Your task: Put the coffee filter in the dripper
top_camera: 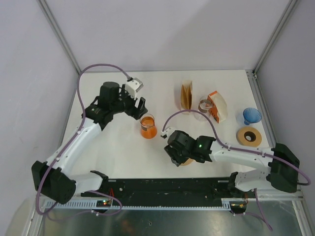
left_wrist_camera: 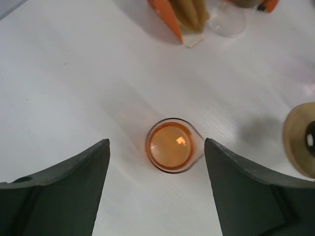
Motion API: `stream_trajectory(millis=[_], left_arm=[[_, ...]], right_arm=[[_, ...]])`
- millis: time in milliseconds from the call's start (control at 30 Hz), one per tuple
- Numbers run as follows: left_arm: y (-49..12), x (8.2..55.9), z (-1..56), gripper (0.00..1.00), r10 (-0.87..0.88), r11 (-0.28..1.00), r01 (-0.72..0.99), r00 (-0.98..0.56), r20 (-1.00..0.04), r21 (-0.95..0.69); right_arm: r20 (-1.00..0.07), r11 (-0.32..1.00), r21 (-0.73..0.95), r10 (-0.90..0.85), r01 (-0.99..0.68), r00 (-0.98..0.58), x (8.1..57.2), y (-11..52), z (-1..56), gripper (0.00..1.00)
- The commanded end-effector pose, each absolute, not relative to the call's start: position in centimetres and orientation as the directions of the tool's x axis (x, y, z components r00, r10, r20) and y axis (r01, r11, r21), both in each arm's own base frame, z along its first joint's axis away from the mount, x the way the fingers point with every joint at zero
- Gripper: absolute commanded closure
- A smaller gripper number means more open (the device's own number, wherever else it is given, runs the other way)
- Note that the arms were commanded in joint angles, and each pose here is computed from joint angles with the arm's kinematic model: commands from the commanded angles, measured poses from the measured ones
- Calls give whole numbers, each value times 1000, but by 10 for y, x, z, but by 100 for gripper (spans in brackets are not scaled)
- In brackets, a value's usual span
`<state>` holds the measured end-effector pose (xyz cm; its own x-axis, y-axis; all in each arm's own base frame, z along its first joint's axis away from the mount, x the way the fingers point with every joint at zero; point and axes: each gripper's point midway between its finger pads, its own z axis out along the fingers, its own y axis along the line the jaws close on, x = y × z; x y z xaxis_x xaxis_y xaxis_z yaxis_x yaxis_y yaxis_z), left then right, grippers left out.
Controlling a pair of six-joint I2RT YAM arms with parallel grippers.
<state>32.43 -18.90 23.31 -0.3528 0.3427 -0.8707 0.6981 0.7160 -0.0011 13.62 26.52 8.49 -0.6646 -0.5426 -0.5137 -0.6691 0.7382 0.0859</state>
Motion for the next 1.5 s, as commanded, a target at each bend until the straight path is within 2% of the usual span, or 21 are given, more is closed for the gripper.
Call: stream_trajectory(millis=[0,133,233,367,567,967,1033,1100,1233,1300,1333,1400,1467], left_arm=[[-204,281,273,17,223,647,748,-371,-901,-148],[-229,226,278,15,183,448,808,-502,-845,-383],[-235,204,268,14,178,395,754,-623,-762,-524],[-230,200,270,13,151,431,727,-642,-752,-535],[-232,187,279,25,131,395,714,-667,-733,-579],[-229,182,256,34,137,419,678,-704,-697,-603],[-230,181,253,39,138,415,673,-712,-688,-613],[-231,180,253,51,139,408,670,-717,-683,-620],[-233,180,257,88,137,392,671,-719,-681,-630],[-232,183,258,97,131,395,669,-719,-683,-629],[-230,186,259,98,121,401,664,-721,-682,-631],[-224,194,260,99,98,408,650,-730,-677,-641],[-216,204,262,100,71,410,635,-738,-671,-655]], right_arm=[[-722,579,85,-525,-811,-451,132,309,159,100],[-819,539,29,-470,-842,-329,138,323,206,100],[-859,521,-12,-442,-854,-258,143,331,230,100],[-887,501,-43,-417,-864,-198,146,342,251,100],[-900,475,-81,-413,-876,-141,152,361,264,100],[-907,470,-96,-405,-877,-118,165,381,273,100],[-910,468,-91,-397,-879,-117,166,382,275,100],[-912,467,-88,-393,-880,-118,167,382,276,100],[-911,462,-72,-391,-884,-131,170,381,274,100],[-909,466,-53,-388,-883,-150,173,379,273,100],[-911,469,-35,-379,-882,-165,174,377,274,95],[-917,469,5,-350,-883,-191,174,374,280,74],[-927,467,54,-305,-883,-217,174,369,293,57]])
